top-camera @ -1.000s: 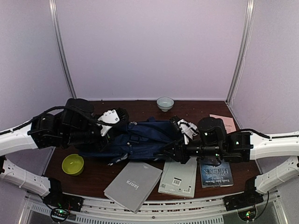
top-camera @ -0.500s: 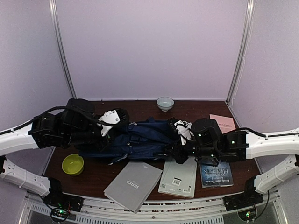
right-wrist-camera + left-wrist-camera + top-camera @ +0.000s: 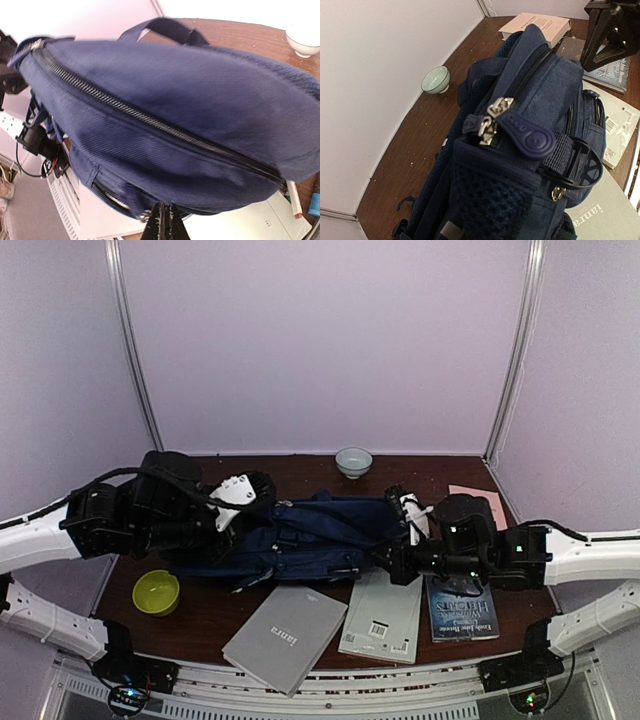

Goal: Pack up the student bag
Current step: Pick up the student bag from the upper front pocket, then unzip the upper front pocket of the student bag.

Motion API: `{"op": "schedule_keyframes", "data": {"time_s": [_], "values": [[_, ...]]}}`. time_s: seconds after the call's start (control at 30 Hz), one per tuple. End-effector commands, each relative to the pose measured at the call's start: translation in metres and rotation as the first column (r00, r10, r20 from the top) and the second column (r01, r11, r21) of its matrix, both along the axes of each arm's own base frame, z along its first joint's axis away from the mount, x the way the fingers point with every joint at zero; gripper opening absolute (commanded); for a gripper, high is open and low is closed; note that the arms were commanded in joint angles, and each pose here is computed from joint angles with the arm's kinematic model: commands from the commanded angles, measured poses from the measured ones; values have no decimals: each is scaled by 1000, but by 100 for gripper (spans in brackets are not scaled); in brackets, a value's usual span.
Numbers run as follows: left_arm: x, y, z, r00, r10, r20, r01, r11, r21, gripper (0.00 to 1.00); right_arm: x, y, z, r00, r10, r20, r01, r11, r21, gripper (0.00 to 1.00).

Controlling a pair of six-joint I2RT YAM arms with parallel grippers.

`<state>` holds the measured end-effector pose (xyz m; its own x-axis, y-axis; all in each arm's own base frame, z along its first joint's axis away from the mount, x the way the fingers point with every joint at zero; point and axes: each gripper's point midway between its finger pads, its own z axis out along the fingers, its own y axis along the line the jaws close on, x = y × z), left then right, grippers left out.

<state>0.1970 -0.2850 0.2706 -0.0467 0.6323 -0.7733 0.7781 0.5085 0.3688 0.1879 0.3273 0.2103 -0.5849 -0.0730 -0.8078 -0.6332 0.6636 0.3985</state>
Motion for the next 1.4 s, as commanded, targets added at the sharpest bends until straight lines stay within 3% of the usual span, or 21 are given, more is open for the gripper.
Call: {"op": "schedule_keyframes", "data": {"time_s": [0.0, 0.1, 0.3, 0.43, 0.63, 1.17, 1.37], "values": [[5, -4, 56, 997, 28, 76, -12, 978, -206, 0, 11, -5, 17, 999, -40, -14, 41, 992, 122, 0], [4, -3, 60, 996, 31, 81, -13, 976, -218, 0, 13, -3, 19, 999, -24, -26, 27, 987, 158, 0], [5, -5, 55, 997, 29, 73, -13, 978, -210, 0, -4, 11, 14, 998, 61, 4, -61, 993, 104, 1], [4, -9, 53, 997, 16, 71, -1, 978, -207, 0, -18, 21, 28, 989, 109, 96, -117, 989, 90, 11], [4, -11, 52, 997, 8, 70, 6, 980, -200, 0, -15, 33, 15, 986, 109, 128, -104, 993, -49, 27], [3, -12, 50, 998, -1, 61, 13, 980, -197, 0, 2, 28, -8, 989, 20, 144, 10, 979, -205, 28], [2, -12, 46, 999, -9, 53, 19, 982, -190, 0, 5, 34, 7, 985, 12, 169, 15, 988, -156, 12]]}}
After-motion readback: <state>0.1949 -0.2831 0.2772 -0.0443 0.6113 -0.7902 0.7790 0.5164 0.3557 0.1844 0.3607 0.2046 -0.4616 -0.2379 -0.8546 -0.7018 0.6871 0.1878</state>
